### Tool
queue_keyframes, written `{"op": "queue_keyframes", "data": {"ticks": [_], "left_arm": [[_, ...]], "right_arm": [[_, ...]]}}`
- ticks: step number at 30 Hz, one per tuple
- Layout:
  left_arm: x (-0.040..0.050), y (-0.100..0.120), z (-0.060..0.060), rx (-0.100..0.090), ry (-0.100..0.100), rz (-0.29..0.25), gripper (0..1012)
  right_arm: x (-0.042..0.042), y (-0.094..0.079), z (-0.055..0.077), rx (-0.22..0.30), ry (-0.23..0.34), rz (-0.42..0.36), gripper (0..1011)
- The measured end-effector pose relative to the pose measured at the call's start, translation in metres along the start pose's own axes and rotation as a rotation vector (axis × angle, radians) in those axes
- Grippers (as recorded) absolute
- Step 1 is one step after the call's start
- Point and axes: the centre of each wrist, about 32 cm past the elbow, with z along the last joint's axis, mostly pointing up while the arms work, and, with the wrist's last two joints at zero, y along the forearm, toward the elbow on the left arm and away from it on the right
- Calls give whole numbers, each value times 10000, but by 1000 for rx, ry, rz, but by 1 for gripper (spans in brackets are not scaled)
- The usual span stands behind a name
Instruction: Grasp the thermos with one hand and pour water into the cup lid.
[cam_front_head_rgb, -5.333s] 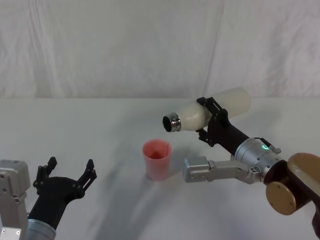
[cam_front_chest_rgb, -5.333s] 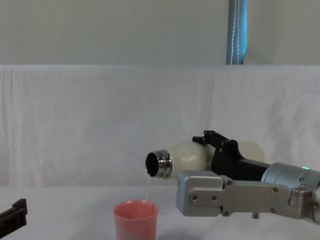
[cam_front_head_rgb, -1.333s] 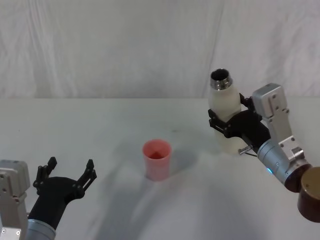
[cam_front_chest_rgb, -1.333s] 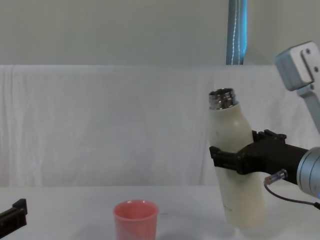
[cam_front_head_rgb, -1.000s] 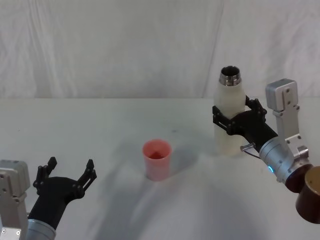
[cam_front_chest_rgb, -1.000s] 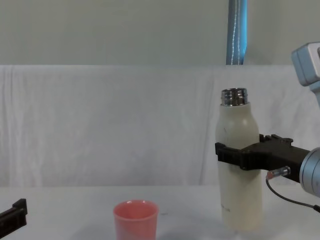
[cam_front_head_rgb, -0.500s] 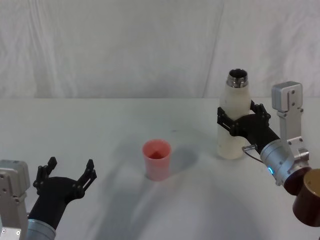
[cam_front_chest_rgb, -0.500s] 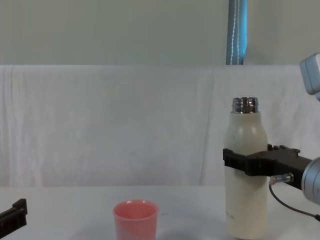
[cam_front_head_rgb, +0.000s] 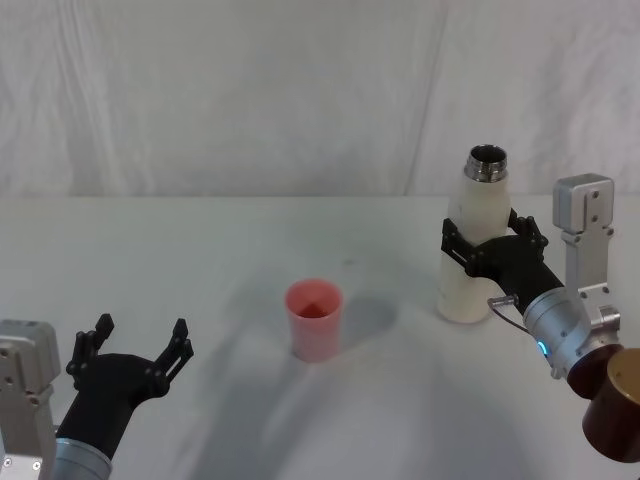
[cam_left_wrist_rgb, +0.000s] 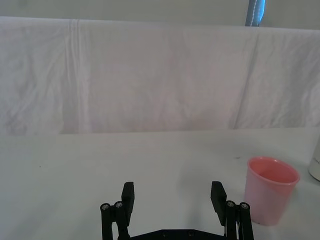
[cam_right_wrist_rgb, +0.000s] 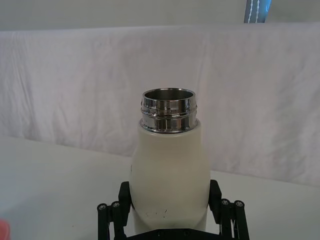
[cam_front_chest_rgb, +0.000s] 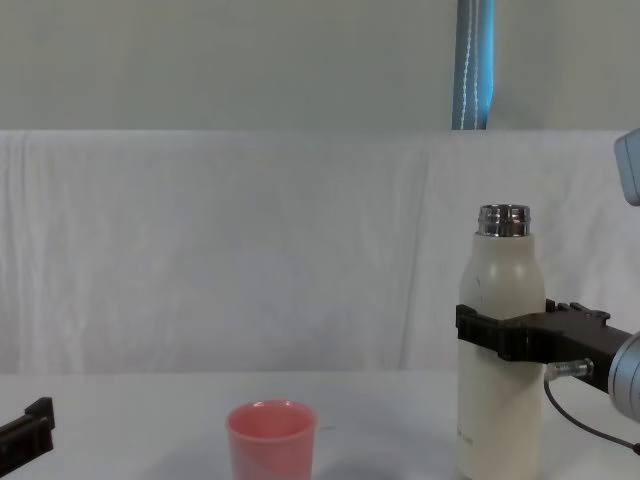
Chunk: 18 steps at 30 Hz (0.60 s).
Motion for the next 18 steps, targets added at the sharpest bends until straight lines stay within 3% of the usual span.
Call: {"op": "queue_keyframes", "data": {"ticks": [18], "left_arm": [[0,0,0,0,0,0,1001]], "right_arm": [[13,41,-40,1,-8,7,950]]}}
